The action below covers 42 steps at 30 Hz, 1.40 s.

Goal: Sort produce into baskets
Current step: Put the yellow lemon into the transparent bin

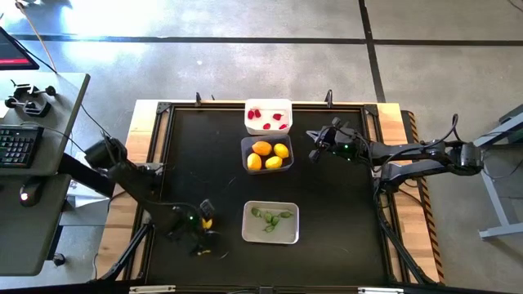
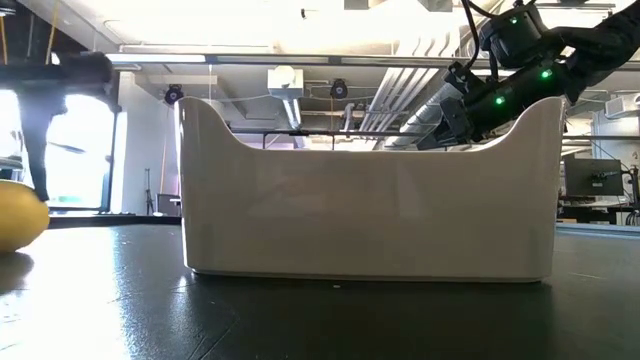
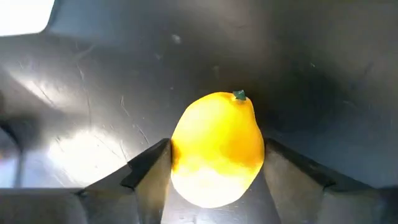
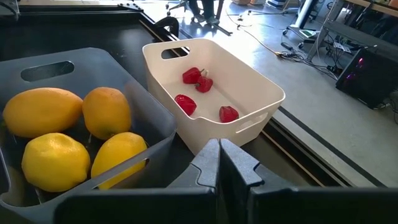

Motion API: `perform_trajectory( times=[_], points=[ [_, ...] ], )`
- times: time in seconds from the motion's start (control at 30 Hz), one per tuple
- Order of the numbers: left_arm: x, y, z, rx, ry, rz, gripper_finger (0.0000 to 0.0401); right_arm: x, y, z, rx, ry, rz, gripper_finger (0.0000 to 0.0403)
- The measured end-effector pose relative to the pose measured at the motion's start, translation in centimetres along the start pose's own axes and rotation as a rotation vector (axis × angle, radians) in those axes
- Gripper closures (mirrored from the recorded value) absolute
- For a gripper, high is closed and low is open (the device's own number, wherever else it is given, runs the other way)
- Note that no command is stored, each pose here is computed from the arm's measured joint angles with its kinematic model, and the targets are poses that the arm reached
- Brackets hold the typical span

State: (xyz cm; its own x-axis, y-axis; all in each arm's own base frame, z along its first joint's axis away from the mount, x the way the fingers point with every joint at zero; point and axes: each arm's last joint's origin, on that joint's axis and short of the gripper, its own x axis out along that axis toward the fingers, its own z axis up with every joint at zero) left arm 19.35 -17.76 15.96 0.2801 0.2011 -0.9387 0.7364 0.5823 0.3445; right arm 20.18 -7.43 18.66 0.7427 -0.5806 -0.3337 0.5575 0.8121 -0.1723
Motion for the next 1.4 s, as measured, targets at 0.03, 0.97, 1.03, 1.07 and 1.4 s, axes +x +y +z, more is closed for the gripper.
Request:
perform_trajectory(
  times=[0.03,0.97,1.03,1.07,1.4],
  points=[
    [0.1,0.3,-0.1,-0.036,0.005,-0.015,0.0187,0.0,0.0,0.0,0.0,0.0,0.0,0.0402],
    [-3.3,19.1,-11.0,-1.004,-0.282,0.183,0.0244,0.0,0.0,-0.1,0.032,0.011,0.001,0.0402],
    [-3.4,20.7,-11.8,-1.028,-0.339,0.23,0.0244,0.0,0.0,-0.2,0.031,0.015,0.001,0.0402],
    [-3.3,21.4,-12.2,-1.039,-0.365,0.238,0.0244,0.0,0.0,-0.2,0.03,0.018,0.001,0.0402],
    [-0.7,26.6,-13.4,-1.015,-0.383,0.191,0.0244,0.0,0.0,-0.2,0.029,0.021,0.001,0.0402]
  ],
)
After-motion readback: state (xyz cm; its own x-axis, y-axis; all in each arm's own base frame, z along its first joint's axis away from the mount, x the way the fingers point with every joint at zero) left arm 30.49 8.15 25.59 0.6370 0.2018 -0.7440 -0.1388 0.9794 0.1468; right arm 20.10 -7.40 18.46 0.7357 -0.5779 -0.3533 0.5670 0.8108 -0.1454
